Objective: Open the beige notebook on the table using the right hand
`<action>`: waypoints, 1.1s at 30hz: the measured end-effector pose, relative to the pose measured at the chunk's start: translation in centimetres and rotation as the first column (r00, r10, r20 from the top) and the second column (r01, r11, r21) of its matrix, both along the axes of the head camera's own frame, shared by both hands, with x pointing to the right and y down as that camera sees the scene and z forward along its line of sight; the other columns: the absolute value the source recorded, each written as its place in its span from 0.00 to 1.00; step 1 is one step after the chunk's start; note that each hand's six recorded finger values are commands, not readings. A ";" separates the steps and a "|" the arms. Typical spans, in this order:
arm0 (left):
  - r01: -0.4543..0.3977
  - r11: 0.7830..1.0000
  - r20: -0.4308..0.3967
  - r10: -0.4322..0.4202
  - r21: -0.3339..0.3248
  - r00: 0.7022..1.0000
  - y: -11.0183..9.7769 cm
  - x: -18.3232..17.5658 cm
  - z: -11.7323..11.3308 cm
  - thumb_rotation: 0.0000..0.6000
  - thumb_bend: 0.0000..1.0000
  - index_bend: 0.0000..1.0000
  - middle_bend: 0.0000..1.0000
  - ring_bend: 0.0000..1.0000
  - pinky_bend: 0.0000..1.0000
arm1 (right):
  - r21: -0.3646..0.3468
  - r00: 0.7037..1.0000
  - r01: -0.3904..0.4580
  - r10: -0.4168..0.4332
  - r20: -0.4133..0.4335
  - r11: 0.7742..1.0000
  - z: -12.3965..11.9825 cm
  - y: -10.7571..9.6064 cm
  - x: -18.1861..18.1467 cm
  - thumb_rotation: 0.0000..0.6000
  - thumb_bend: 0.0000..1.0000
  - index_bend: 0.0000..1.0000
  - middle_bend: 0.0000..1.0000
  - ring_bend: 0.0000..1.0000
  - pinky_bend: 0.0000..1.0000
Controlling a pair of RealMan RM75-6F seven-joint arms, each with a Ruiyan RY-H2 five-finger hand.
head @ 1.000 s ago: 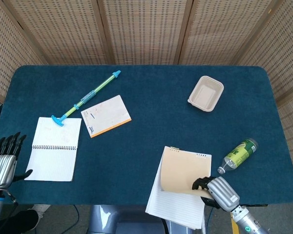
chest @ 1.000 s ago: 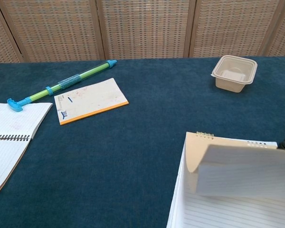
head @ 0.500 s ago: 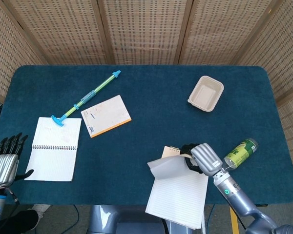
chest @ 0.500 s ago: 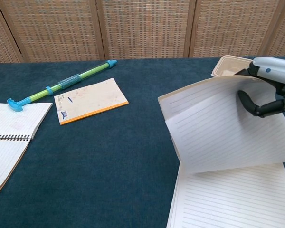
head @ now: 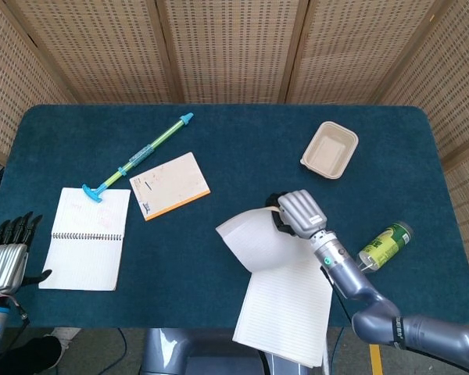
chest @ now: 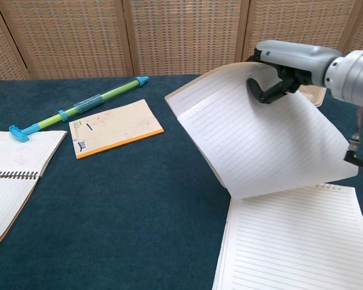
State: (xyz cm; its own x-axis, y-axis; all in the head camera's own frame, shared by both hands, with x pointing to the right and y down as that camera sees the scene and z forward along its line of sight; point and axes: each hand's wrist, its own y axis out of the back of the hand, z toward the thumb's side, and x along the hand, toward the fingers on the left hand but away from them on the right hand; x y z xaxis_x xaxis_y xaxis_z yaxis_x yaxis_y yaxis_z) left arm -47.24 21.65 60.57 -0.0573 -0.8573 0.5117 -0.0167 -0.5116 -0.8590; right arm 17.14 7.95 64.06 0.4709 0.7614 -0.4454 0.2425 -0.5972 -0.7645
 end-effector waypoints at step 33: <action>0.026 0.998 -0.005 -0.026 -0.049 1.000 0.1 0.1 1.4 1.00 0.00 0.00 0.00 0.00 0.00 | 0.050 0.937 -0.285 0.289 -0.194 0.957 3.3 -13.0 4.0 1.00 0.16 0.12 0.01 0.00 0.01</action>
